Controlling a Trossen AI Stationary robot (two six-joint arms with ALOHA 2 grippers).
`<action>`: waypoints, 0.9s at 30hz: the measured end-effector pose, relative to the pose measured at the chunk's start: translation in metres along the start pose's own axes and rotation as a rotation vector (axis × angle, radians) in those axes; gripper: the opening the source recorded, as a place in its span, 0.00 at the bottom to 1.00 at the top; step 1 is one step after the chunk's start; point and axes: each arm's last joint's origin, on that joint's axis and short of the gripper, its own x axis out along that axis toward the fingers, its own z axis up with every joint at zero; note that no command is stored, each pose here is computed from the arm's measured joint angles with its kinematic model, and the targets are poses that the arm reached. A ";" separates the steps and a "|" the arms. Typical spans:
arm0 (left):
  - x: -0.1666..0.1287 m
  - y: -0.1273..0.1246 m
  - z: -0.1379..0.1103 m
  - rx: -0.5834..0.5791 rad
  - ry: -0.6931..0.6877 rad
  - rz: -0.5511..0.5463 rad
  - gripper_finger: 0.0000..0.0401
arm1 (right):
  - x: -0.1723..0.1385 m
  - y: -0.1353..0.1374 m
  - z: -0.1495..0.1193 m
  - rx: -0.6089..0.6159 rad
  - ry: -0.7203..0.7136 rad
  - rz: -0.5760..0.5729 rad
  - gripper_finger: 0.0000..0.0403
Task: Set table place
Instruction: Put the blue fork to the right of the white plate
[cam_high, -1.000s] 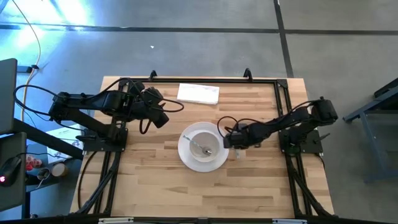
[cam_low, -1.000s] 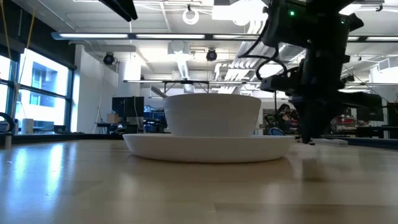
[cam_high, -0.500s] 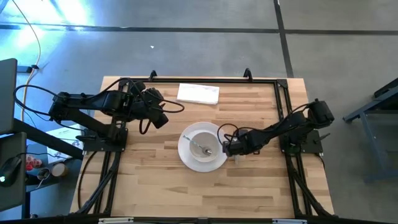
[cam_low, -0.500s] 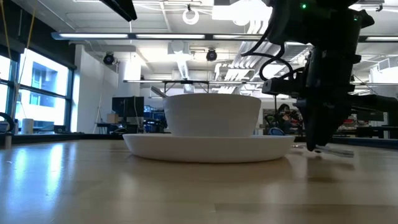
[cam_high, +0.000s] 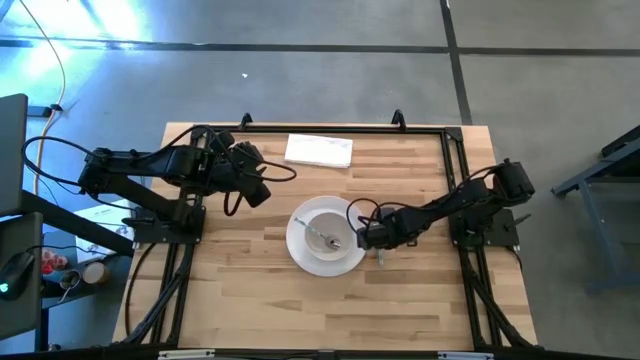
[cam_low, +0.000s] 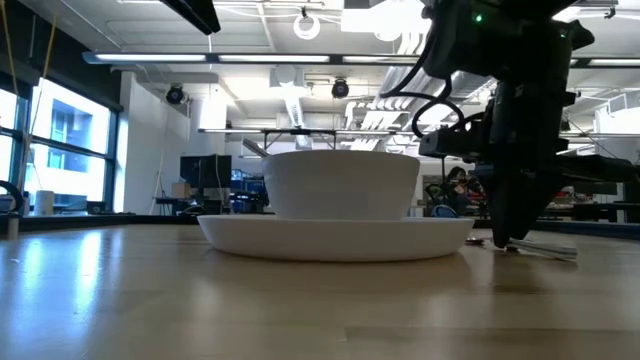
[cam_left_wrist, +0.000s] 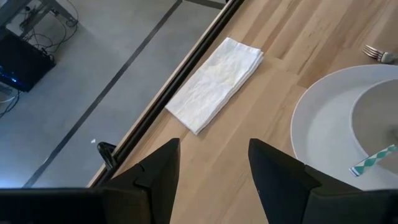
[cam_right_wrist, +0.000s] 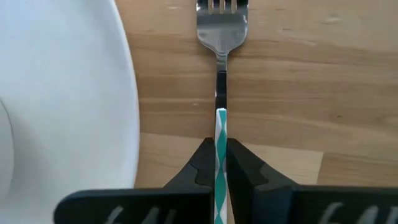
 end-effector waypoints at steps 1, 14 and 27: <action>0.000 0.000 0.000 0.000 0.000 0.000 0.45 | 0.000 0.000 0.001 0.002 0.000 -0.003 0.00; 0.000 0.000 0.000 0.000 0.000 0.000 0.45 | 0.001 -0.001 0.002 -0.020 -0.012 -0.008 0.05; 0.000 0.000 0.000 0.000 0.000 0.000 0.45 | 0.001 0.000 0.004 0.000 -0.039 0.008 0.17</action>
